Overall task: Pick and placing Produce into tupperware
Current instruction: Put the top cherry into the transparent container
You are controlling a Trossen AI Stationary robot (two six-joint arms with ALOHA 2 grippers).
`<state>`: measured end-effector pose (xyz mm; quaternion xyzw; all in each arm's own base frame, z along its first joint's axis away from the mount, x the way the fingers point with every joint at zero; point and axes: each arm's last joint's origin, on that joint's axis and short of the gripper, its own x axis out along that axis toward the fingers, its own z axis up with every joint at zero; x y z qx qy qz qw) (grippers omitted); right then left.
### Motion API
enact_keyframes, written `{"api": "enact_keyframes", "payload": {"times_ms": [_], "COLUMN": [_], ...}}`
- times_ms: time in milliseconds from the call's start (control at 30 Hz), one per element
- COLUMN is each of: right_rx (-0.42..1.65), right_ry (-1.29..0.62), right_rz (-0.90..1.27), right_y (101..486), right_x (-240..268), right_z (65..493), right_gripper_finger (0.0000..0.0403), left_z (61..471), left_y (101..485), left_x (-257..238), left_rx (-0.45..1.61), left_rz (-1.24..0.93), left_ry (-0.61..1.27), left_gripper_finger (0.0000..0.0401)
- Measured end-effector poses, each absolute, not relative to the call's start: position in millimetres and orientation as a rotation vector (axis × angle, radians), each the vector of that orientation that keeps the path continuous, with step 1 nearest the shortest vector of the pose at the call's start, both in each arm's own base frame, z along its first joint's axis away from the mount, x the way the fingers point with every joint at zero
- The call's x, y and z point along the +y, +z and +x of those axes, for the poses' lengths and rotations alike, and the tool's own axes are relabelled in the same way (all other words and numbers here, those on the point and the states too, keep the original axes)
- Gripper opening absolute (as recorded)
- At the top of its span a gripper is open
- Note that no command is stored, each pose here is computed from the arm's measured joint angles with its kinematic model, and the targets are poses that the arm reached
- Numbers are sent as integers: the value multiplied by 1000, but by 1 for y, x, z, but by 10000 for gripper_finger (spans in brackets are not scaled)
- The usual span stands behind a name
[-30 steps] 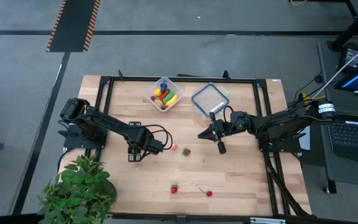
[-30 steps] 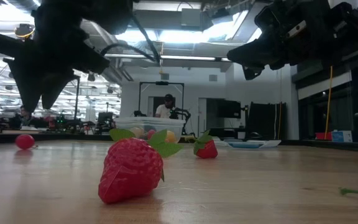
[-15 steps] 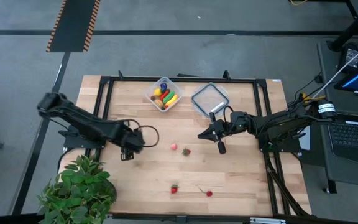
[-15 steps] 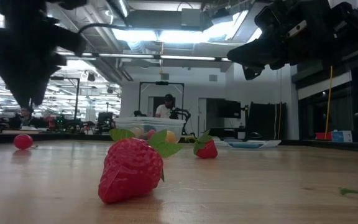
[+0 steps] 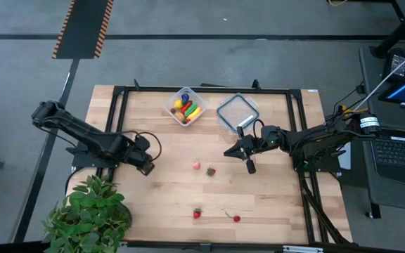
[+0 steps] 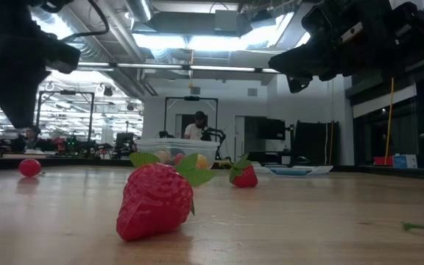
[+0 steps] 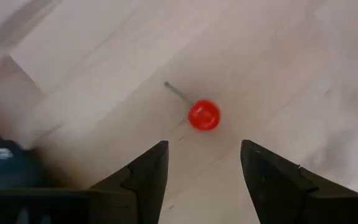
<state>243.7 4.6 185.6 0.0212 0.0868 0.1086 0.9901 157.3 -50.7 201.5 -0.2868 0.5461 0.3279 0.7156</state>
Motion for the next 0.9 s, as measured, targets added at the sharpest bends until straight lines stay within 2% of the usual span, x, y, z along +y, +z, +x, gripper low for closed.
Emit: {"api": "enact_keyframes", "payload": {"times_ms": [200,900], "right_rx": [175,175], "right_ry": [218,218], "right_rz": [43,43], "right_y": [186,185], "right_x": [5,5], "right_z": [244,244], "right_gripper_finger": [31,31], "left_z": [165,158], "left_y": [186,178], "left_x": [-53,-50], "left_rx": [1109,1127], "left_rz": [-724,-772], "left_ry": [694,797], "left_gripper_finger": [192,192]}}
